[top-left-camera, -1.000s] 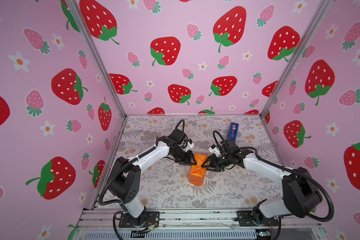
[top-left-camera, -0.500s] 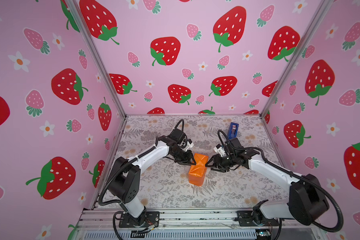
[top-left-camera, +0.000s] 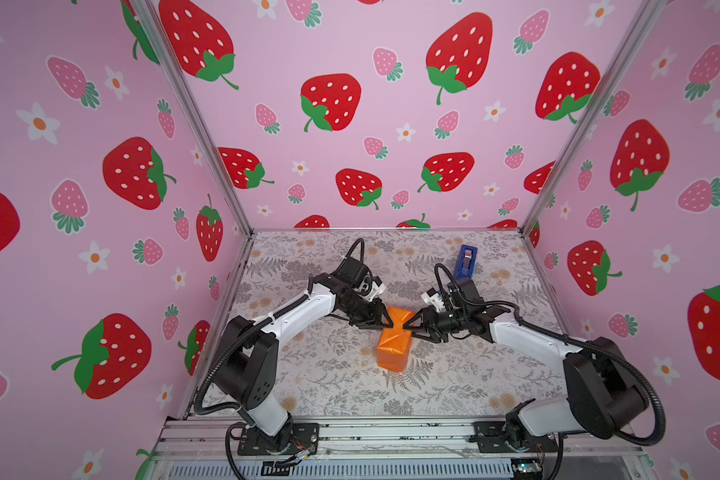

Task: Wrap a gift box in wrapping paper
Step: Adjust the gift box at the center of the board.

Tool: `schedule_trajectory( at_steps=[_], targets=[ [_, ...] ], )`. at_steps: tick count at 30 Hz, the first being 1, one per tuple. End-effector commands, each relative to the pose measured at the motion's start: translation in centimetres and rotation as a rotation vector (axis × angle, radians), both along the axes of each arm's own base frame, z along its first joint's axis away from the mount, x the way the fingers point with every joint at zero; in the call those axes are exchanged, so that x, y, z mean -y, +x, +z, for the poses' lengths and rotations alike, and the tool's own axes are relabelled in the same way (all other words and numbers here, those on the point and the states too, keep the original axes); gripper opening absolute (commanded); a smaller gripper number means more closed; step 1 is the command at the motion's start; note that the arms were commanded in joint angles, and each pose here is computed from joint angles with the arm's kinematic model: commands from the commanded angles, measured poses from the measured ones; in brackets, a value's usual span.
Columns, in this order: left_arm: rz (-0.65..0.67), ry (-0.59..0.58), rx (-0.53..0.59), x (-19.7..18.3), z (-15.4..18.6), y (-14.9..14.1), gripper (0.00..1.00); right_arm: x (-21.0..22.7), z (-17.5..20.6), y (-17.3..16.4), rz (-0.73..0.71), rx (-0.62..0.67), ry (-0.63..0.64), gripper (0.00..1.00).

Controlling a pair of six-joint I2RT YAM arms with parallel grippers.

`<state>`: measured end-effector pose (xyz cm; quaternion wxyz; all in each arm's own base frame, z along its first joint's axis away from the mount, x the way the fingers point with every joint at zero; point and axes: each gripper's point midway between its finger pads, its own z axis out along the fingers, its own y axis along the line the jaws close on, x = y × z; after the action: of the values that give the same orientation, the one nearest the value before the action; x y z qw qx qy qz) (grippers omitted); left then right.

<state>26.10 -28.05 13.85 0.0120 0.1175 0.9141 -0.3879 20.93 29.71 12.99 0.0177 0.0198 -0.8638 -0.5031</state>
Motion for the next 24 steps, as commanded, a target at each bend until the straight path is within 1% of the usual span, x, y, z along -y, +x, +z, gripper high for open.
schedule_trajectory(
  at_steps=[1,7,10,12,17,19,21,24],
  targets=[
    [0.013,-0.076,0.020,0.0,2.1,0.1,0.36,-1.6,1.5,-0.1,0.014,0.006,0.085,0.44],
    [0.043,-0.119,0.034,-0.8,3.7,0.3,0.36,-4.1,2.9,-0.3,0.047,0.011,0.153,0.42],
    [0.049,-0.132,0.038,-1.0,4.0,0.1,0.36,-4.2,2.3,-0.3,0.051,0.008,0.140,0.42],
    [0.049,-0.134,0.017,-0.9,3.6,-0.1,0.36,-3.6,1.0,-0.4,0.046,-0.005,0.101,0.42],
    [0.032,-0.154,-0.003,0.3,3.3,-0.7,0.35,-0.3,-1.3,-0.3,0.010,-0.006,-0.020,0.49],
    [0.022,-0.174,-0.003,0.9,3.5,-1.0,0.36,0.9,-1.7,-0.5,-0.006,-0.016,-0.040,0.51],
    [0.013,-0.186,-0.011,1.6,3.5,-1.3,0.35,2.1,-2.4,-0.8,-0.024,-0.025,-0.065,0.56],
    [0.001,-0.191,-0.014,2.7,3.2,-1.6,0.36,4.4,-4.5,-1.2,-0.054,-0.052,-0.128,0.57]
  ],
)
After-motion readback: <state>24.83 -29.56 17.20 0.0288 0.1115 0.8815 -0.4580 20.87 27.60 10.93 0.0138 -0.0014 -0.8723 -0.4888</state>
